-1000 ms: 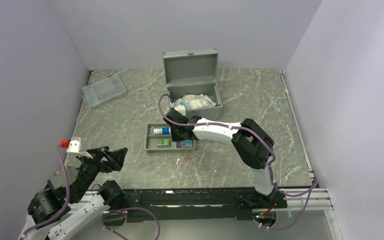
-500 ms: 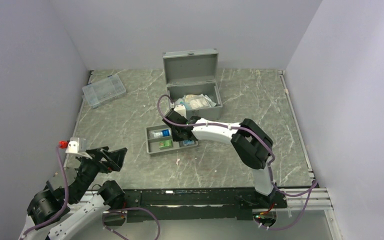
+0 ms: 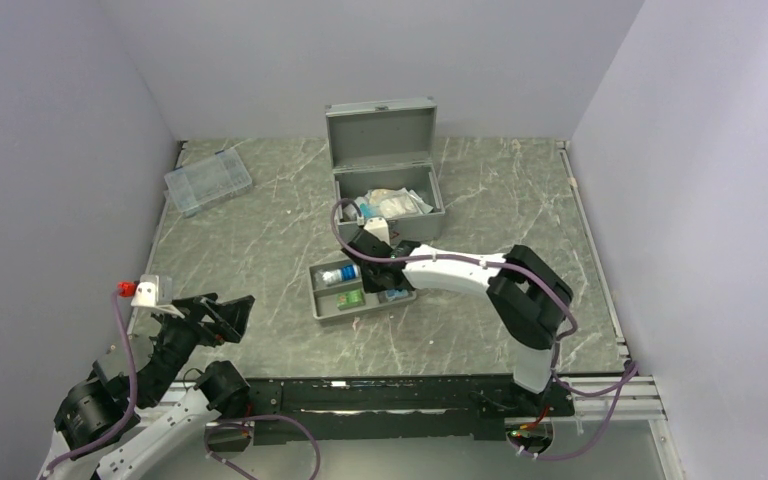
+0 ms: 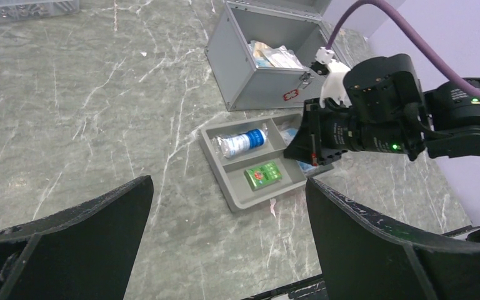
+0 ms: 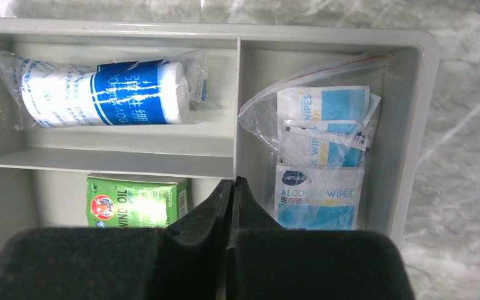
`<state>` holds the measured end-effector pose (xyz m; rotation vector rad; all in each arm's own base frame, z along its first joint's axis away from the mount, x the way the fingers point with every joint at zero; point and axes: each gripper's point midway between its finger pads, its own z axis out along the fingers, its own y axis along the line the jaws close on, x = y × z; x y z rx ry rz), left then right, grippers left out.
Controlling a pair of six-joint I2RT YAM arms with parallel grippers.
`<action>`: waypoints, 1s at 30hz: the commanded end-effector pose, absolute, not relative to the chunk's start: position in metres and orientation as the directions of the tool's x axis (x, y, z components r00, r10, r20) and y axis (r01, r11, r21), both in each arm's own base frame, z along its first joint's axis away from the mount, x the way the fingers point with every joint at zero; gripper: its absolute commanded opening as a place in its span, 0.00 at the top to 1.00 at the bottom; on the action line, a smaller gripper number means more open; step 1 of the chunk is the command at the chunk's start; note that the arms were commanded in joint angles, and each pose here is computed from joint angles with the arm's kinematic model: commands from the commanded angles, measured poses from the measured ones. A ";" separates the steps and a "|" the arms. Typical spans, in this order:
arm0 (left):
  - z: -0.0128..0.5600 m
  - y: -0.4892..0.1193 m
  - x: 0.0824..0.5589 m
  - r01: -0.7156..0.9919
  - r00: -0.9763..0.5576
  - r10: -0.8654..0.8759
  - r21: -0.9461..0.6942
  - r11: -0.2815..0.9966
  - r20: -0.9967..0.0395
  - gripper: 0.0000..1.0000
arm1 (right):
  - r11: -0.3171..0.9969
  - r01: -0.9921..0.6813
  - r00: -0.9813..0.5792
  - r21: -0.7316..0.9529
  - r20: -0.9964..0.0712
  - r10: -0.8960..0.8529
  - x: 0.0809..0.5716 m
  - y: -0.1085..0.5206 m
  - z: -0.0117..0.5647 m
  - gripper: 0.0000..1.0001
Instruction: Organize the medicine kit
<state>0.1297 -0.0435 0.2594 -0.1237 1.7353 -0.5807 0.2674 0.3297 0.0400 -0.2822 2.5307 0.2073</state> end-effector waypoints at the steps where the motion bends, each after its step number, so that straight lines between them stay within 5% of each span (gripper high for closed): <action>1: 0.267 -0.047 0.131 0.243 -0.243 -0.395 -0.450 0.859 -0.886 0.01 | 0.962 -0.242 -0.778 0.125 -0.618 -0.115 0.265 0.322 0.075 1.00; 30: 0.266 -0.047 0.132 0.231 -0.248 -0.394 -0.449 0.863 -0.885 0.01 | 0.962 -0.217 -0.648 0.164 -0.762 -0.016 0.295 0.270 0.199 1.00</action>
